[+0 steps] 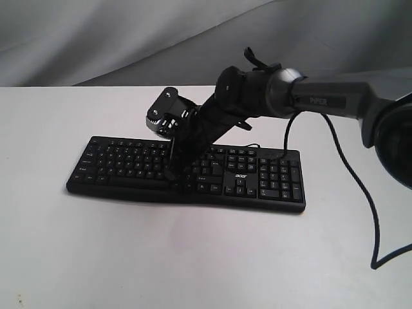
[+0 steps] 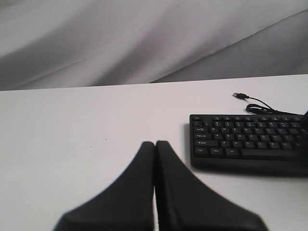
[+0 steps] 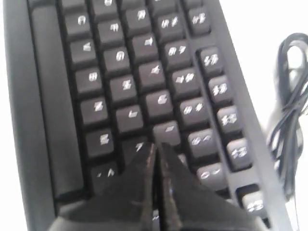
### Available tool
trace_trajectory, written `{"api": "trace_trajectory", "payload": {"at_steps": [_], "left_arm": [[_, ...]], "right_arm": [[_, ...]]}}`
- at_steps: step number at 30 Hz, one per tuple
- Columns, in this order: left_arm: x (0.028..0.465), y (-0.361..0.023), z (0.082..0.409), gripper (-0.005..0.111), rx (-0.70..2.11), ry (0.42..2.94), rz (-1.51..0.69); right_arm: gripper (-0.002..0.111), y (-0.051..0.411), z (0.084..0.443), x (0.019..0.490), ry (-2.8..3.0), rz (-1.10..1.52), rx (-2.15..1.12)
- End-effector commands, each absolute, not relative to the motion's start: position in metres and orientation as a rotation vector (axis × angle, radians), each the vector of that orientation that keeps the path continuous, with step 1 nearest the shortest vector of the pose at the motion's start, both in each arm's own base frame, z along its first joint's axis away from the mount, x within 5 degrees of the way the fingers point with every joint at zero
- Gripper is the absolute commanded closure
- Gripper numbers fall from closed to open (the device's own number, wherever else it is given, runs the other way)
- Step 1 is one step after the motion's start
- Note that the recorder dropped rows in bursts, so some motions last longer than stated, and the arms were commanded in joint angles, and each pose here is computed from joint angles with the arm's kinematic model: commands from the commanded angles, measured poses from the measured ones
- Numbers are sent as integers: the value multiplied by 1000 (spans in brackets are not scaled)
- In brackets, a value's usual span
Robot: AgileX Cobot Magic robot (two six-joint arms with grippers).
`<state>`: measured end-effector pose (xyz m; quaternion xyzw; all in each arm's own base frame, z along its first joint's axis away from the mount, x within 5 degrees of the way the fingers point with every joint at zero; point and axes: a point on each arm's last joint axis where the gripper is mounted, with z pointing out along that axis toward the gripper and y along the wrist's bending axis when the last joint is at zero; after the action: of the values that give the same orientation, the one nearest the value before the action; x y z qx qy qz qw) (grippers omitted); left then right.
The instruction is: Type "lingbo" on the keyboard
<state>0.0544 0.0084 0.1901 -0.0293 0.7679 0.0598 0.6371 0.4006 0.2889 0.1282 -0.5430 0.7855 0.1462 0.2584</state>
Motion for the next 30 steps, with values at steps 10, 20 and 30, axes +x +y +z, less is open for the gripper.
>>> {"api": "trace_trajectory", "payload": {"at_steps": [10,20,30], "left_arm": [[54,8,189,106,-71,1748,132],[54,8,189,106,-71,1748,132],[54,8,189,106,-71,1748,132]], "right_arm": [[108,303,129,411,2089,416,-1483],[108,304,124,413,2090,408,-1466],[108,304,125,415,2077,393,-1449]]}}
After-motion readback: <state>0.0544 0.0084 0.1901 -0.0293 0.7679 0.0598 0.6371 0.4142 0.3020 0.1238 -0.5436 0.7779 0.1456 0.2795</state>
